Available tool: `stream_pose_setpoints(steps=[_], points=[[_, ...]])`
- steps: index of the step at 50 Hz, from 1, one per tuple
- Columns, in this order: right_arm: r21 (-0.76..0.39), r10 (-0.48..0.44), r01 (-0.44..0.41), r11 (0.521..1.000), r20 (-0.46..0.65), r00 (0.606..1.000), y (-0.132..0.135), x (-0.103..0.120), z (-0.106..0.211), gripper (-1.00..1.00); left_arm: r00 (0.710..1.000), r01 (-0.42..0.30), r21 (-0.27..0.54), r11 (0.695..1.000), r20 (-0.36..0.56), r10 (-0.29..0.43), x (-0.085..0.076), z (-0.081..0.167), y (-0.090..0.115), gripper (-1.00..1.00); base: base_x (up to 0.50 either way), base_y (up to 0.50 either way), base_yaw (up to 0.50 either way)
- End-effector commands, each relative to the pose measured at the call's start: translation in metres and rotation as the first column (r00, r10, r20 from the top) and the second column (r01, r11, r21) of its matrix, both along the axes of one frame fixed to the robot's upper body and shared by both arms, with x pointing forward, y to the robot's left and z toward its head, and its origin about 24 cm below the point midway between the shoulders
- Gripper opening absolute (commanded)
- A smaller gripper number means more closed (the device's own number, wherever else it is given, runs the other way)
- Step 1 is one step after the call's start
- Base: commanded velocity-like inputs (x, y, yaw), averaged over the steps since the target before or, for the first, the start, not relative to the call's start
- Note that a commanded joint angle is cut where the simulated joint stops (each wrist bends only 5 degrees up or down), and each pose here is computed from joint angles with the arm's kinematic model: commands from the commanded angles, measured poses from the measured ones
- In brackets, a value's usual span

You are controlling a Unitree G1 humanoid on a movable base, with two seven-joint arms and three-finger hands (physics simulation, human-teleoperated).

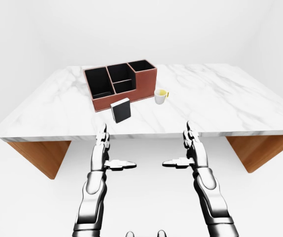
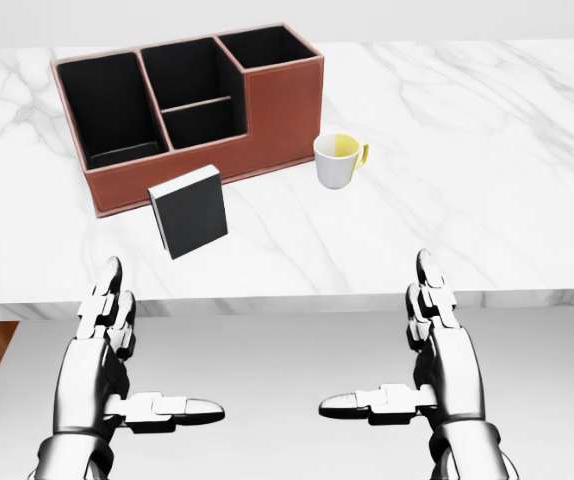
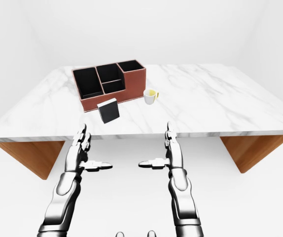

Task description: Pick up the book and place it in the front compartment of the caddy.

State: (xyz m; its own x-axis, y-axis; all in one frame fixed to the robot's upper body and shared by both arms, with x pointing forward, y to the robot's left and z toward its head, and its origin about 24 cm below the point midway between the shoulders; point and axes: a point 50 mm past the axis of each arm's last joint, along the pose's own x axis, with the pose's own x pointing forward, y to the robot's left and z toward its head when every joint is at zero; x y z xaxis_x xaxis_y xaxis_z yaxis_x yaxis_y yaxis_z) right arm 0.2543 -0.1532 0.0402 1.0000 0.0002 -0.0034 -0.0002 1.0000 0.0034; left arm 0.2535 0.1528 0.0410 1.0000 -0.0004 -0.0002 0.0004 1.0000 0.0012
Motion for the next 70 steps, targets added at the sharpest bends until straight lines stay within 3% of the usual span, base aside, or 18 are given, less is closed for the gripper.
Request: stream_pose_setpoints(steps=[1, 27, 35, 48, 59, 70], points=[[0.006, 0.0, 0.0, 1.0, -0.008, 1.0, -0.007, 0.001, -0.002, 1.0, 1.0, -0.001, 0.003, 1.0, -0.001, 0.001, 0.0, -0.001, 0.007, 1.0, 0.0, 0.0, 0.0], [-0.008, -0.003, 0.003, 1.0, 0.006, 1.0, -0.006, -0.002, 0.003, 1.0, 1.0, -0.005, 0.01, 1.0, -0.006, 0.005, -0.001, 0.0, 0.008, 1.0, 0.0, 0.0, 0.0], [-0.023, 0.004, -0.004, 1.0, 0.004, 1.0, -0.004, -0.005, 0.01, 1.0, 1.0, -0.01, 0.016, 1.0, -0.007, 0.01, -0.004, 0.011, 0.009, 1.0, 0.0, 0.0, 0.0], [-0.045, 0.021, -0.014, 0.999, 0.164, 0.986, -0.003, -0.008, 0.051, 1.0, 0.993, -0.025, 0.039, 0.999, 0.118, 0.021, -0.007, 0.04, 0.014, 1.0, 0.0, 0.0, 0.0], [-0.043, 0.029, -0.019, 0.999, 0.247, 0.969, -0.001, -0.011, 0.07, 1.0, 0.968, -0.021, 0.05, 0.999, 0.25, 0.007, -0.01, 0.071, 0.015, 1.0, 0.0, 0.0, 0.0], [-0.081, 0.046, -0.021, 0.996, 0.322, 0.945, -0.001, -0.011, 0.089, 1.0, 0.955, -0.026, 0.061, 0.998, 0.297, 0.007, -0.007, 0.083, 0.02, 1.0, 0.0, 0.0, 0.0]])
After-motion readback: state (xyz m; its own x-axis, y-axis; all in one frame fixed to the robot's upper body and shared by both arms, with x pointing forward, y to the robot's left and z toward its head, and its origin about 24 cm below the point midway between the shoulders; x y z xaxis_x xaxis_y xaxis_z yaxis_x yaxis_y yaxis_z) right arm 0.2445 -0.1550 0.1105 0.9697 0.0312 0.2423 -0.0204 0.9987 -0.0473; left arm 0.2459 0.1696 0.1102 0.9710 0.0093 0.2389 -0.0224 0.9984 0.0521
